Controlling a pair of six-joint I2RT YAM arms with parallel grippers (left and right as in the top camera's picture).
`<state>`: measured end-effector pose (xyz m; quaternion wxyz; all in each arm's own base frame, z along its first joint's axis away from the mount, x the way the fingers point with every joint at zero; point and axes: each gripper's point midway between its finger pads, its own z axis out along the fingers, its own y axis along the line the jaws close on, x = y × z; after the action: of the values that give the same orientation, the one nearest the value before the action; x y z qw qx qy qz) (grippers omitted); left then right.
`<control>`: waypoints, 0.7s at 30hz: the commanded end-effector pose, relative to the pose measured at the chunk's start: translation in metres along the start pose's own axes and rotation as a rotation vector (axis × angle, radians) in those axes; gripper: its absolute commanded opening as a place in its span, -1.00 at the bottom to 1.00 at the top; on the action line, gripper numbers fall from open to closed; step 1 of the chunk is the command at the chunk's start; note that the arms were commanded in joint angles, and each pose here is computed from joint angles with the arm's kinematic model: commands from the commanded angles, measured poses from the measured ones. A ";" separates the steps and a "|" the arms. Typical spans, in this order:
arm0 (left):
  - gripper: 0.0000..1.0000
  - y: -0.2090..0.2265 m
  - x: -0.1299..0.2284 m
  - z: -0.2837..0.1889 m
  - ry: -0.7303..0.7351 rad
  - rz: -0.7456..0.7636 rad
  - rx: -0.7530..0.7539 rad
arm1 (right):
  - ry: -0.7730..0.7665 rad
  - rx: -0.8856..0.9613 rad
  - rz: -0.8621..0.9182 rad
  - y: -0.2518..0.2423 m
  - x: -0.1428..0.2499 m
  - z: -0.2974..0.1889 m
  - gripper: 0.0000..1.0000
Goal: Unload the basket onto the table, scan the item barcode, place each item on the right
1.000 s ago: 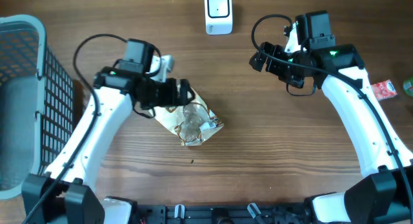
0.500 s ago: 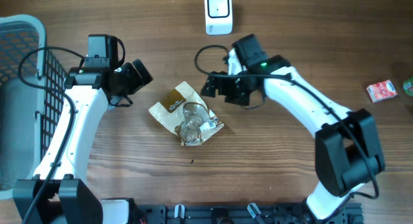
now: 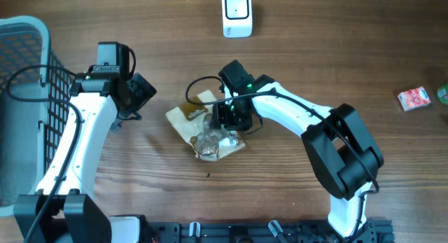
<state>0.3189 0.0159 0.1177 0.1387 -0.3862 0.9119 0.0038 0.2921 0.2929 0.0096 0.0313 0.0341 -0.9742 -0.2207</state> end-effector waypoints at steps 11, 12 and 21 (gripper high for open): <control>0.86 -0.017 0.070 0.024 0.288 0.010 0.155 | -0.270 0.243 -0.024 -0.021 -0.019 -0.106 -0.23; 0.74 -0.022 0.075 0.023 0.289 0.039 0.161 | -0.242 0.201 -0.010 -0.017 -0.017 -0.095 -0.38; 0.40 -0.050 0.098 0.018 0.279 0.159 0.208 | 0.017 0.059 0.080 -0.017 0.005 -0.009 -0.68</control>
<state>0.2956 -0.0826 0.0829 0.0544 -0.2999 0.9433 -0.1315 0.3062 0.2653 0.0317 -0.0064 0.0041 -0.9843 -0.1761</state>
